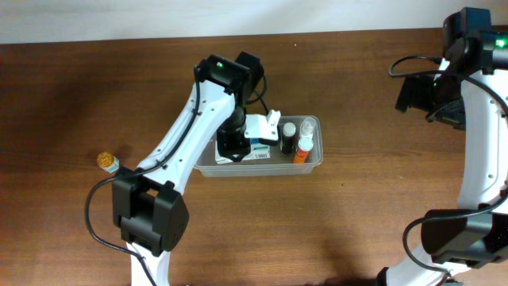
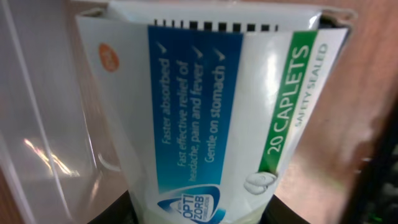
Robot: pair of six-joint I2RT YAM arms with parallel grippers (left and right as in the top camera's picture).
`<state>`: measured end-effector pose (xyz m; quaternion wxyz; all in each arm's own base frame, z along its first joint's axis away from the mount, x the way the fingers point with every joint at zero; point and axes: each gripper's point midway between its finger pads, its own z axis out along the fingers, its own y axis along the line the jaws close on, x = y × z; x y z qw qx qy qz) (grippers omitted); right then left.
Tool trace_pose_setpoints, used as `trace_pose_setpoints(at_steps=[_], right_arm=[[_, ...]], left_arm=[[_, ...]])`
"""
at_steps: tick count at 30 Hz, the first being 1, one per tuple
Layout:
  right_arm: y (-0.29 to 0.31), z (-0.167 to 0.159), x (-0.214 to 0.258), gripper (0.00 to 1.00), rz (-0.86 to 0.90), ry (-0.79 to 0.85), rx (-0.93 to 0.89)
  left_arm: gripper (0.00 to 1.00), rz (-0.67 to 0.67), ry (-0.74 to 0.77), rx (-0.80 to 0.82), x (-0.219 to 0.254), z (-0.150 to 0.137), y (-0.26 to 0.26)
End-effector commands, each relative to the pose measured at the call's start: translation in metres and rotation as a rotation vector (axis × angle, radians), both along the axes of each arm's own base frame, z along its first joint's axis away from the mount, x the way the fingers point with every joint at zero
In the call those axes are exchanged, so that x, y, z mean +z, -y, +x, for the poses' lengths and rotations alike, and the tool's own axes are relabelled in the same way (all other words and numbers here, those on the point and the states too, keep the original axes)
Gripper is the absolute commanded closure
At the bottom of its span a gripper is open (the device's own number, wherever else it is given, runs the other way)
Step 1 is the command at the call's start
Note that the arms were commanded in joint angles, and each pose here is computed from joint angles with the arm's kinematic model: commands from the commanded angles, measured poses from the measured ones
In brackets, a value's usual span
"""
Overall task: Pack container
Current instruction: 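Lower the Panadol box into the container's left half and release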
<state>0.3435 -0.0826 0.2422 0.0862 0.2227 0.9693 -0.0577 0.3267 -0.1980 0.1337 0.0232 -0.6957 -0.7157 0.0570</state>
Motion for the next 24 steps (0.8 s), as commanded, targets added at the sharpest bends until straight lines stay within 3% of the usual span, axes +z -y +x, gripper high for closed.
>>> trace_pose_setpoints(at_steps=[1,11,24], right_arm=[[0.002,0.001,0.005,0.02,-0.008,0.018,-0.005],[0.002,0.001,0.005,0.01,-0.008,0.018,-0.005],[0.002,0.001,0.005,0.02,-0.008,0.018,-0.005]], left_arm=[[0.55,-0.032,0.017,-0.133,-0.009,0.0,0.002],[0.55,-0.04,0.102,-0.104,-0.022,0.03,-0.003],[0.55,-0.024,0.061,-0.081,-0.065,0.028,-0.013]])
